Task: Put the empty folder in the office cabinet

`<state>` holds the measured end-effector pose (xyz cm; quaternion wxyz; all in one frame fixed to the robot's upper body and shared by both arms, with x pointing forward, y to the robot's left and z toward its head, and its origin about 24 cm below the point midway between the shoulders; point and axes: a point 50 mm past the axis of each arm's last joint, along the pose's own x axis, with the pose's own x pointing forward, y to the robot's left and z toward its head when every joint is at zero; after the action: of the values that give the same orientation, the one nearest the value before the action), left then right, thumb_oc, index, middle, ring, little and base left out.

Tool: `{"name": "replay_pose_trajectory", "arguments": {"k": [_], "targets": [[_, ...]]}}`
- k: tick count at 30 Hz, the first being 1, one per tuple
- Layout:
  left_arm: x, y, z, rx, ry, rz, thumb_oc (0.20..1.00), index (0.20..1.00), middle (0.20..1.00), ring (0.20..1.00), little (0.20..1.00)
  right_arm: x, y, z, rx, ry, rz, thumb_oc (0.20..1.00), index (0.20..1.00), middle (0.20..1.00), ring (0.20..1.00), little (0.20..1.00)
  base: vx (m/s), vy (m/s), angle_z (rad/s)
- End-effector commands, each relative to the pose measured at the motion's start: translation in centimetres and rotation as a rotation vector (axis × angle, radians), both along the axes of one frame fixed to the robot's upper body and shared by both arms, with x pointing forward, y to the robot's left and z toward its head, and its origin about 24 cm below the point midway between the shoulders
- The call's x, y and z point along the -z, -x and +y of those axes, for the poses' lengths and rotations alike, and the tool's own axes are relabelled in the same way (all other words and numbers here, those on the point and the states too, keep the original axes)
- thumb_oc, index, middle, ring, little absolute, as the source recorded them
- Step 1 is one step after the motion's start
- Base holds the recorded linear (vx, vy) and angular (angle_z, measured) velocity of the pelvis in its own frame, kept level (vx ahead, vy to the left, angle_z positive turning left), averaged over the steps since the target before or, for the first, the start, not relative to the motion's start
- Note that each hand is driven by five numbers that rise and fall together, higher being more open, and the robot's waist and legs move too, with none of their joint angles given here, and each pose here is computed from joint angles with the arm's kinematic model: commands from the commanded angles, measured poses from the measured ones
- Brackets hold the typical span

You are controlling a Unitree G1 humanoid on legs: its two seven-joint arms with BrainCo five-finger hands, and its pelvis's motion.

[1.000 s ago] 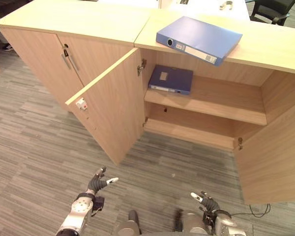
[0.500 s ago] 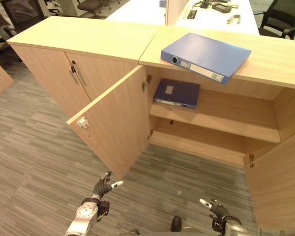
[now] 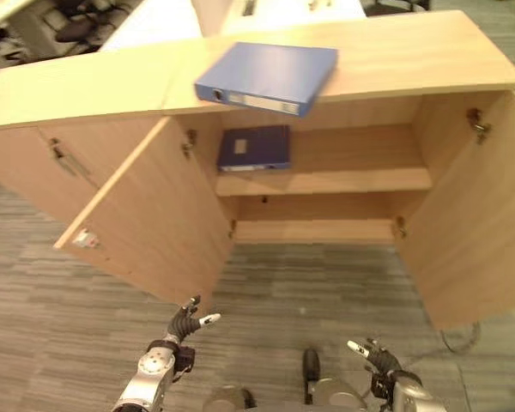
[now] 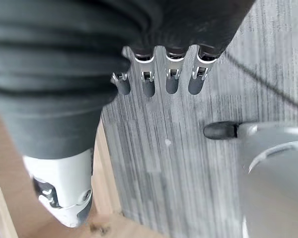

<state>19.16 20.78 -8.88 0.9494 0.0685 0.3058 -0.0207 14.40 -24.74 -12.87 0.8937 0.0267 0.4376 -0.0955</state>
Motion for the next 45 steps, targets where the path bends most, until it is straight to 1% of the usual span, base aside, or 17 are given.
{"name": "replay_pose_trajectory", "arguments": {"k": [1,7,13,16,20,24,28,34,39,45], "targets": [[-1.3,-1.7,-0.2,0.03,-0.02,-0.089,1.0,1.0,1.0,1.0,1.0,-0.8,-0.7,-0.8,-0.035,0.04,-0.04,1.0,1.0,1.0,1.0,1.0,0.15,-0.012,0.02],[-0.9,-1.6,-0.4,0.043,-0.037,-0.07,1.0,1.0,1.0,1.0,1.0,-0.7,-0.8,-1.1,-0.045,0.064,-0.029,1.0,1.0,1.0,1.0,1.0,0.23,0.012,-0.32],[-0.6,-1.3,0.2,0.024,-0.054,-0.05,1.0,1.0,1.0,1.0,1.0,-0.4,-0.9,-0.1,-0.078,0.058,-0.012,1.0,1.0,1.0,1.0,1.0,0.26,0.053,-0.43],[-0.1,-0.4,1.0,0.002,-0.07,-0.021,1.0,1.0,1.0,1.0,1.0,0.3,-0.4,0.9,-0.098,0.038,0.019,1.0,1.0,1.0,1.0,1.0,0.31,0.131,-0.47],[-0.5,-0.6,1.9,-0.008,-0.087,-0.029,1.0,1.0,1.0,1.0,1.0,0.5,-0.9,2.2,-0.12,0.005,0.014,1.0,1.0,1.0,1.0,1.0,0.19,0.071,-0.31],[-1.3,-1.2,3.0,-0.033,-0.107,-0.057,1.0,1.0,1.0,1.0,1.0,0.3,-1.8,2.8,-0.126,-0.008,-0.003,1.0,1.0,1.0,1.0,1.0,0.1,0.051,0.01],[-1.7,-1.4,3.2,-0.049,-0.104,-0.072,1.0,1.0,1.0,1.0,1.0,0.0,-2.3,2.8,-0.097,-0.022,-0.027,1.0,1.0,1.0,1.0,1.0,0.09,0.062,0.0],[-1.7,-1.4,3.9,-0.083,-0.118,-0.071,1.0,1.0,1.0,1.0,1.0,0.2,-1.7,2.2,-0.047,-0.017,-0.012,1.0,1.0,1.0,1.0,1.0,0.33,-0.129,-0.01],[-1.6,-1.1,3.4,-0.076,-0.097,-0.083,1.0,1.0,1.0,1.0,1.0,0.6,-0.5,1.7,-0.037,-0.018,0.019,1.0,1.0,1.0,1.0,1.0,0.18,-0.195,0.78],[-0.7,-0.1,2.5,-0.076,-0.057,-0.048,1.0,1.0,1.0,1.0,1.0,0.3,-0.3,0.9,-0.058,0.011,0.017,1.0,1.0,1.0,1.0,1.0,0.08,-0.188,0.15]]}}
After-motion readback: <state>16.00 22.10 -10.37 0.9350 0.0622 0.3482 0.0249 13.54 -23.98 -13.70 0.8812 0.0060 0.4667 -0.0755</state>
